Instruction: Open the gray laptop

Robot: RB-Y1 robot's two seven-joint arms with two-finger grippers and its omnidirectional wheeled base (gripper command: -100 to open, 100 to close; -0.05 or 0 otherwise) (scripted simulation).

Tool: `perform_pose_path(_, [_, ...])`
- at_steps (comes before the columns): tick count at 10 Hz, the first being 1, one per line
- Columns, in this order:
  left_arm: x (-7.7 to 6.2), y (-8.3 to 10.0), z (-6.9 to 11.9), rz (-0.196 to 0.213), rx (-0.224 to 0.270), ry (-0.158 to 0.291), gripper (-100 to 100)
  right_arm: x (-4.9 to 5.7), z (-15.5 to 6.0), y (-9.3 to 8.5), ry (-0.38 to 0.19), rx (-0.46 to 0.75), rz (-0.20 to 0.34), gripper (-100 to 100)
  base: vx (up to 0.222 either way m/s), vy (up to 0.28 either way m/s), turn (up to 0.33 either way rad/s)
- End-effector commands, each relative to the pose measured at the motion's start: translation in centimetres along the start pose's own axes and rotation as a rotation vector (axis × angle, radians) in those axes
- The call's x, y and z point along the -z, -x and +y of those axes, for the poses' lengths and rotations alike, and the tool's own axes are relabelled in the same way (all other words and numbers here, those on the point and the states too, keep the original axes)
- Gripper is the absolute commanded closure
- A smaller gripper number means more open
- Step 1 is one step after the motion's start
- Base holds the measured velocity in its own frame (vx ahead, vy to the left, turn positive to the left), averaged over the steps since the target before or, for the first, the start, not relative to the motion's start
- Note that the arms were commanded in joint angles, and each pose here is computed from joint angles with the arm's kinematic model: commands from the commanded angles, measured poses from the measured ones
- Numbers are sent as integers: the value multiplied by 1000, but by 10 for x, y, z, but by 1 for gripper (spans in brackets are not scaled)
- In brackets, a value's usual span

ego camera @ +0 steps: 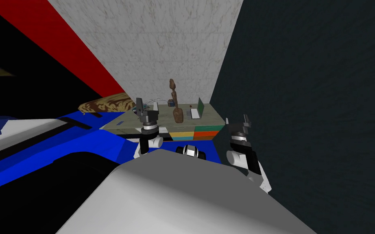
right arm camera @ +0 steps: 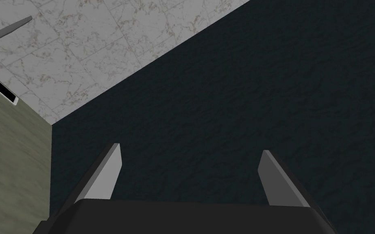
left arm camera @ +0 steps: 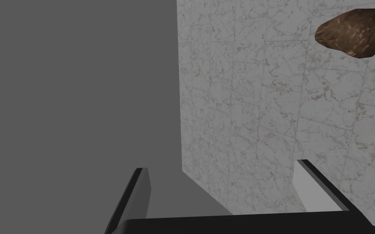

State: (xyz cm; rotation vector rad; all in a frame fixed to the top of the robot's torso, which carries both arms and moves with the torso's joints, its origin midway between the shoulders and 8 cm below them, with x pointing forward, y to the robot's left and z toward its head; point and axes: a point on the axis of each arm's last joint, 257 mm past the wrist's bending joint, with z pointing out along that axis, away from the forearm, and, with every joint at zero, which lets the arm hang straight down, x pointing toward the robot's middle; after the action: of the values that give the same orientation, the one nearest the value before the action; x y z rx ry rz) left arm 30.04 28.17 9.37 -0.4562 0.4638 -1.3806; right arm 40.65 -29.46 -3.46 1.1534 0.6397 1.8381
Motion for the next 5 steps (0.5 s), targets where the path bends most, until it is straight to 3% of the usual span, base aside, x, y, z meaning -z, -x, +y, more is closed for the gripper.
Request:
perform_pose_path(1, [0, 0, 0, 0, 0, 0, 0, -3, -9, 2, -34, -91, -12, -100, 43, -29, 100])
perform_pose_path(5, [0, 0, 0, 0, 0, 0, 0, -7, -21, 5, -77, -223, -31, -100, 39, -40, 82])
